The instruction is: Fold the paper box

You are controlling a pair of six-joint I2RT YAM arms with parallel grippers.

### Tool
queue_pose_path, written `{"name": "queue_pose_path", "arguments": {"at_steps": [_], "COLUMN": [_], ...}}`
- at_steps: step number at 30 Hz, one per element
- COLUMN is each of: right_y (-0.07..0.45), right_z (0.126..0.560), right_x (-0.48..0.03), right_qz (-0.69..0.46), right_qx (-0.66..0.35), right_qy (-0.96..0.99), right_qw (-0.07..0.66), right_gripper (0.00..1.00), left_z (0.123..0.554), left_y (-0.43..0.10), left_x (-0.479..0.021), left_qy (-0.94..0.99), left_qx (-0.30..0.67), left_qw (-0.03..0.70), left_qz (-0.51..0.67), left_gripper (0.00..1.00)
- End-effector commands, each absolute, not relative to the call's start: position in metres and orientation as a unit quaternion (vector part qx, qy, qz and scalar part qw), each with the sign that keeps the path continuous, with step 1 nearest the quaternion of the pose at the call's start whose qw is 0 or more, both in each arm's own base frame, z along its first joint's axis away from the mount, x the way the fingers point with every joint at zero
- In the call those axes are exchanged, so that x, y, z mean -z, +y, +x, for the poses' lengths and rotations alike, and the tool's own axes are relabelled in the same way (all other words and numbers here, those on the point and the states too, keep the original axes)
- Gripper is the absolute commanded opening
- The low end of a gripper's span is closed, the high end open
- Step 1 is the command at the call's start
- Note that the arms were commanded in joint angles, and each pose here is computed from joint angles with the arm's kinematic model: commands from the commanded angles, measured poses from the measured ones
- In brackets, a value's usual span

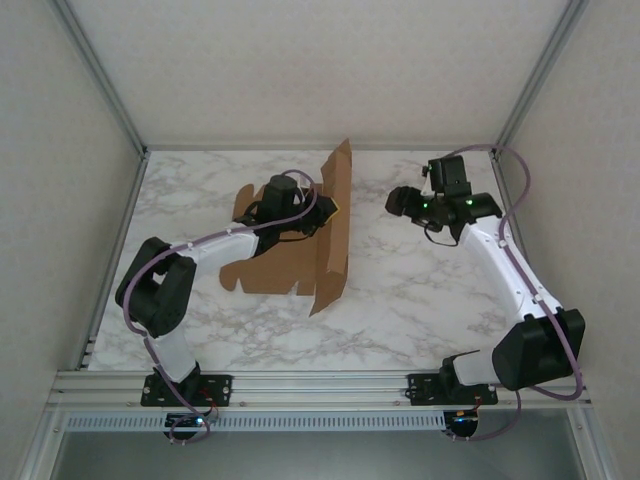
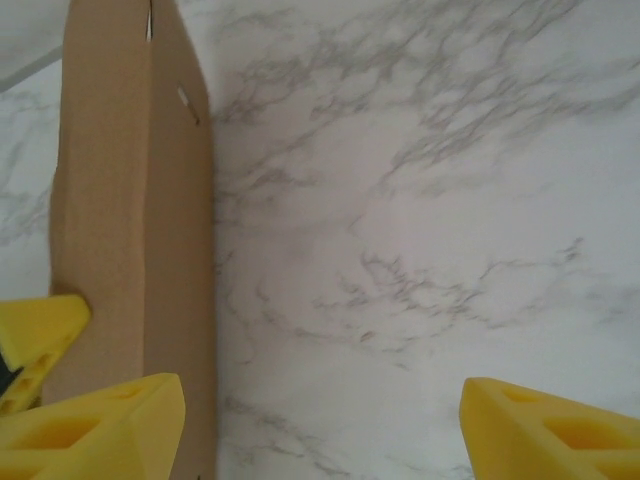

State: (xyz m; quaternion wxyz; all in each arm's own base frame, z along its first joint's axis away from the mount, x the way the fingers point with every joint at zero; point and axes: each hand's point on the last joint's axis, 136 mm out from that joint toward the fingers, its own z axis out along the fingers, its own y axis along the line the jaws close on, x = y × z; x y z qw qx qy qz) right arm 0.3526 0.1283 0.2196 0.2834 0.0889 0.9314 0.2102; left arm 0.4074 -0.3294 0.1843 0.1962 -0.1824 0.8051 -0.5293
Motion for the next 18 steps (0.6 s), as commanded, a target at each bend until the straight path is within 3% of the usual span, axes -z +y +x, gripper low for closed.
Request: {"name": "queue_pose_path", "arguments": {"at_steps": [1,5,11,18], "right_y": [0.153,0.167,0.187,0.241], "right_z": [0.342,0.317,0.279,0.261], "right_x": [-0.221,-0.250,-0.268,-0.227], "right_qz": [0.068,0.023,-0.044,-0.104], "right_qx": [-0.293,-0.309,-0.325,-0.322], "right_qy": [0.914,0.896,0.871,0.869], "right_qw": [0.274,0.319,0.367,0.362], "right_gripper": [0.64,0.44,0.02,0.00], "left_z": [0.410,0.426,0.469,0.510], "left_y": [-0.336,-0.328,-0.331,-0.323], "left_x": [-0.213,-0.203,-0.199,-0.189], "left_qy": [0.786,0.793,0.783,0.764], "left_qx": [0.558,0.530,0.490,0.409], "left_qw": [0.219,0.229,0.255,0.298], "left_qz": [-0.149,-0.194,-0.285,-0.401], "left_gripper": [0.00,0.00,0.00,0.00]}}
